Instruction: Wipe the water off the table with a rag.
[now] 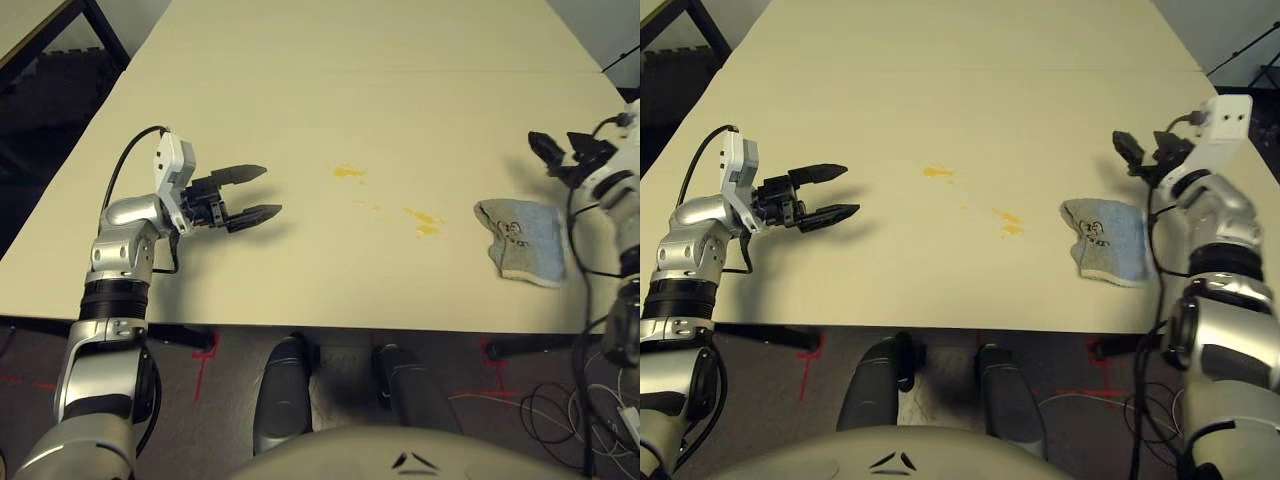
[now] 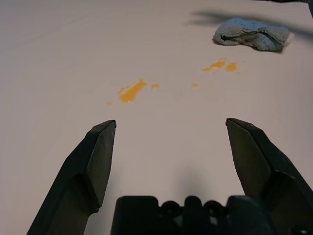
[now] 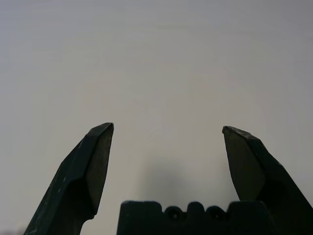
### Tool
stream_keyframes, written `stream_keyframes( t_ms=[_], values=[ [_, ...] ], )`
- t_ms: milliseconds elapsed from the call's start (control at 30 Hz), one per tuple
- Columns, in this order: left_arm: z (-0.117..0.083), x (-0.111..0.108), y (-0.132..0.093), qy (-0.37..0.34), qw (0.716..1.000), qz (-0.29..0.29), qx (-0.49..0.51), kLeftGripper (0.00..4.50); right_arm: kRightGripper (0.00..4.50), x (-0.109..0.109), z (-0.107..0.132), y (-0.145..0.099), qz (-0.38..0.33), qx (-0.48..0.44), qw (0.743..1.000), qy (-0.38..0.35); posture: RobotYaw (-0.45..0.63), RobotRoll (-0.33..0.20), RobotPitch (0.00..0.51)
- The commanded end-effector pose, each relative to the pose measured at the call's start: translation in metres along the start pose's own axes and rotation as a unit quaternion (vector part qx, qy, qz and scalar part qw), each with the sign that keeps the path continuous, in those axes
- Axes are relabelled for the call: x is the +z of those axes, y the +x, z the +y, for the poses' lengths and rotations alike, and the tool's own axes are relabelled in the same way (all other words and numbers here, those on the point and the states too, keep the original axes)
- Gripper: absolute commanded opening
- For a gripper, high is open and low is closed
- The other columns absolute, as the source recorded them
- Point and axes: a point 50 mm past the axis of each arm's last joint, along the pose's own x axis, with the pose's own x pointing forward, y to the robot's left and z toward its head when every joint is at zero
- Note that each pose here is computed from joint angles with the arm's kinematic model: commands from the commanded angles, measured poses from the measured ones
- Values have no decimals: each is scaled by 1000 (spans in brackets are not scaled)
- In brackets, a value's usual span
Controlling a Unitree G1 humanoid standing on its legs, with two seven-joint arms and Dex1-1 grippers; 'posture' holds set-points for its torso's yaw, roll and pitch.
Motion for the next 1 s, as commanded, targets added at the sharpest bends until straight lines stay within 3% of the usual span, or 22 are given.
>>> stream_keyframes(
  t_ms=[33, 300, 600, 967, 1000],
  values=[
    [-3, -9, 1, -3, 1000, 14, 0, 4500, 4452, -11, -2, -17, 73, 43, 996, 6, 80, 0, 190],
    [-4, -13, 7, -3, 1000, 9, 1, 4500, 4452, -28, 2, -38, 139, 98, 984, 60, 76, 0, 187],
    [-6, -16, 9, -2, 1000, 8, -2, 4500, 4452, -61, 24, -30, 178, 132, 970, 102, 84, 0, 177],
    [-8, -20, 10, -5, 1000, 9, -3, 4500, 4452, -88, 58, -21, 236, 194, 948, 88, 92, 0, 175],
    [-8, -21, 10, -5, 1000, 9, -3, 4500, 4292, -90, 60, -21, 240, 195, 948, 83, 92, 0, 175]
  ],
)
